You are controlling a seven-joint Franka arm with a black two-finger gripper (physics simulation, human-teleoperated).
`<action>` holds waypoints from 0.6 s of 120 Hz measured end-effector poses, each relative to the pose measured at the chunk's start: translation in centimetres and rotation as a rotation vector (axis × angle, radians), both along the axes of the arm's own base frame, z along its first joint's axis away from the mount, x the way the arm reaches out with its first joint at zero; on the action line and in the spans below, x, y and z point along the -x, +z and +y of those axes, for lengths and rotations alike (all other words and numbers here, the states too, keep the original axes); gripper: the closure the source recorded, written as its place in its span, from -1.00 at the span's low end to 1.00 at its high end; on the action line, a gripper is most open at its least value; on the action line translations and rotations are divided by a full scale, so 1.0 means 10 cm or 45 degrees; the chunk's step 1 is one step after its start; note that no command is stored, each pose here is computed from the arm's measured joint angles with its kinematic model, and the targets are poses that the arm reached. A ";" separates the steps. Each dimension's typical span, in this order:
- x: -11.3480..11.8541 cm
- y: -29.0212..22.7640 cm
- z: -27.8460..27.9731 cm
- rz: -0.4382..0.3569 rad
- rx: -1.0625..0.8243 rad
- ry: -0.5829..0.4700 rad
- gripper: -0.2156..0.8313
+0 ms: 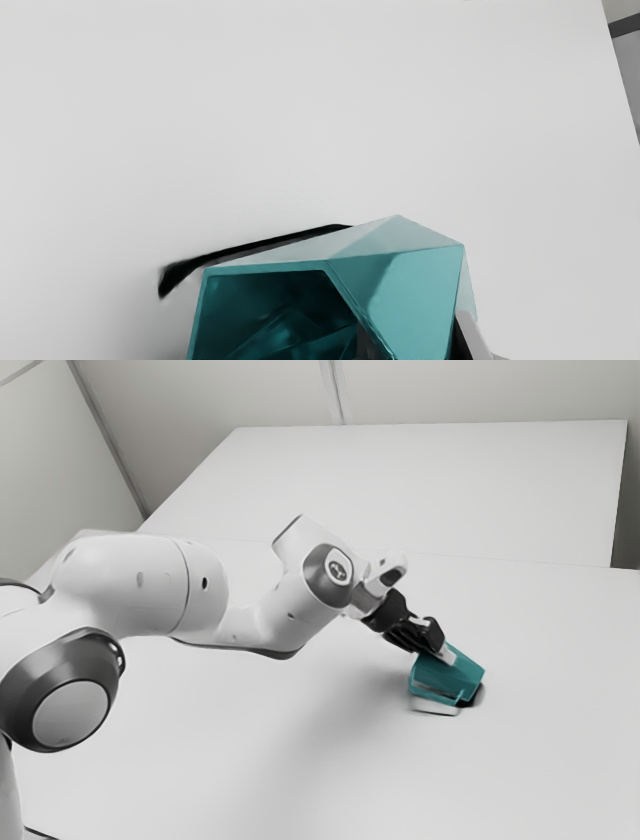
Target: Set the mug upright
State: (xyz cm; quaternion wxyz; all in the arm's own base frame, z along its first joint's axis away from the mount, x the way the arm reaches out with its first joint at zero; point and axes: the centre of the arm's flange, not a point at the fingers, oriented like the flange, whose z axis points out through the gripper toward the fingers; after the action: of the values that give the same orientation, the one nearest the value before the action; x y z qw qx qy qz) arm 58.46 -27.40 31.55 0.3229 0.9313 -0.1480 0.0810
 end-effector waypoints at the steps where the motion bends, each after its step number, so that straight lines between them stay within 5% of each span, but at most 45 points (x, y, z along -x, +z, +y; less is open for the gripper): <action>1: 0.00 0.00 0.00 -0.001 0.000 -0.001 0.70; 72: 0.14 0.67 0.13 -0.109 -0.021 -0.045 0.89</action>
State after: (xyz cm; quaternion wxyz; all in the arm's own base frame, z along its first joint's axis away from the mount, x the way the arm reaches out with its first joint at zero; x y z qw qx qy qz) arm 57.02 -26.14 38.25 0.3100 0.9268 -0.1788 0.1139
